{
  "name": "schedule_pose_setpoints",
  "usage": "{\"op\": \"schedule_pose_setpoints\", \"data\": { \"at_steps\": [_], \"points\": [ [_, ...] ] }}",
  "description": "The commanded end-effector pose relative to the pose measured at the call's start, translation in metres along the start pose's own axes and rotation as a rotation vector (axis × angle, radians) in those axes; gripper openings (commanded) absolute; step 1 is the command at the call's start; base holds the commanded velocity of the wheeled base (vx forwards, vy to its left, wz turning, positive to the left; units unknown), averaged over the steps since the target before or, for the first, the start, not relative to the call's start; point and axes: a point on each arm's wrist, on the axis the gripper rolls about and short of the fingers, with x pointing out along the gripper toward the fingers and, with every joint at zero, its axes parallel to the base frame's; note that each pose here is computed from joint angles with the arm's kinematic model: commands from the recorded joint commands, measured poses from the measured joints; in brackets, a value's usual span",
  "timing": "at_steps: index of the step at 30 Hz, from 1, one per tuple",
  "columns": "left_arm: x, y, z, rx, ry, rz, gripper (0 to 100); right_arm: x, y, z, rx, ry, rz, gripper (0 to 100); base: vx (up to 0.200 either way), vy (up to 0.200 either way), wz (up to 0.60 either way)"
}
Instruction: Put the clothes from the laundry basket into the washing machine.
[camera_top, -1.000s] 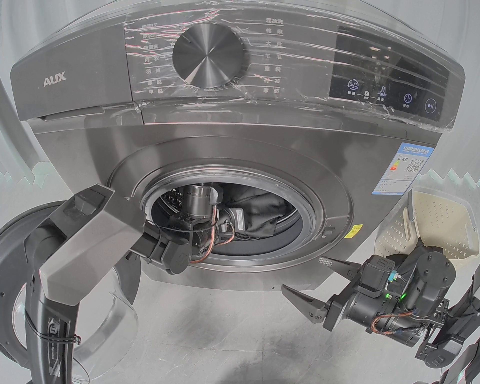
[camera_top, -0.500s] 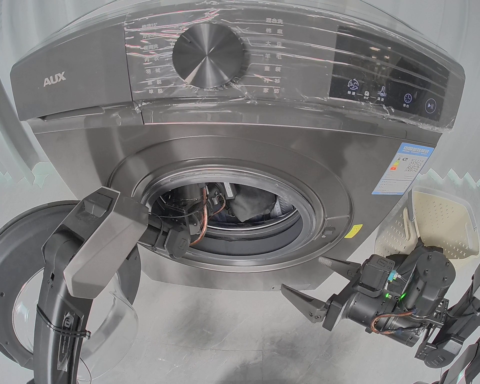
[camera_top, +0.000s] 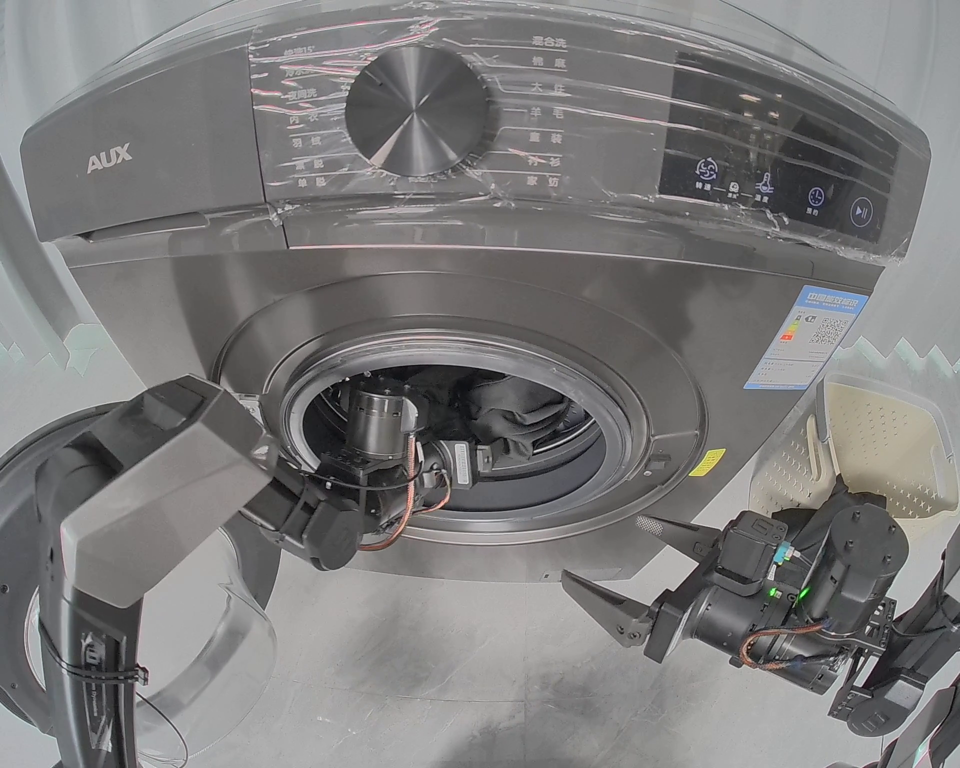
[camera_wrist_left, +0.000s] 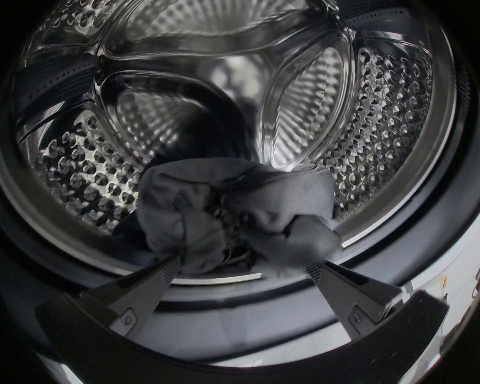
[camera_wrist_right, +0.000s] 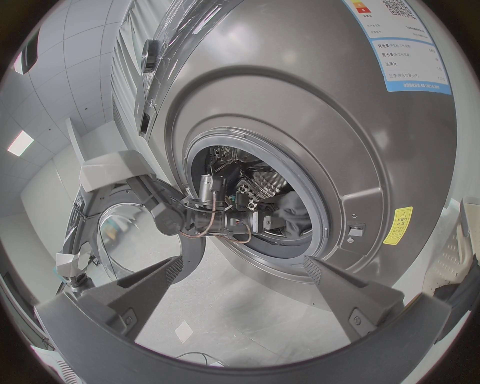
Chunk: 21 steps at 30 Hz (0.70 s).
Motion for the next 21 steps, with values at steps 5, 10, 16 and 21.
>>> {"op": "schedule_pose_setpoints", "data": {
  "at_steps": [5,10,16,21],
  "points": [
    [-0.064,-0.019,0.011,0.078,0.108,-0.122,100,0.000,0.000,-0.001,0.001,0.003,0.000,100,0.000,0.000,0.00],
    [-0.071,-0.020,0.015,0.092,0.106,-0.162,100,0.000,0.000,-0.001,0.001,0.003,0.000,100,0.000,0.000,0.00],
    [-0.048,-0.023,0.013,0.082,0.030,-0.199,100,0.000,0.000,-0.002,0.001,0.008,0.001,100,0.000,0.000,0.00],
    [-0.013,-0.019,-0.005,0.076,0.000,-0.182,100,0.002,0.000,-0.004,0.001,0.015,-0.001,100,0.000,0.000,0.00]
  ]
}}
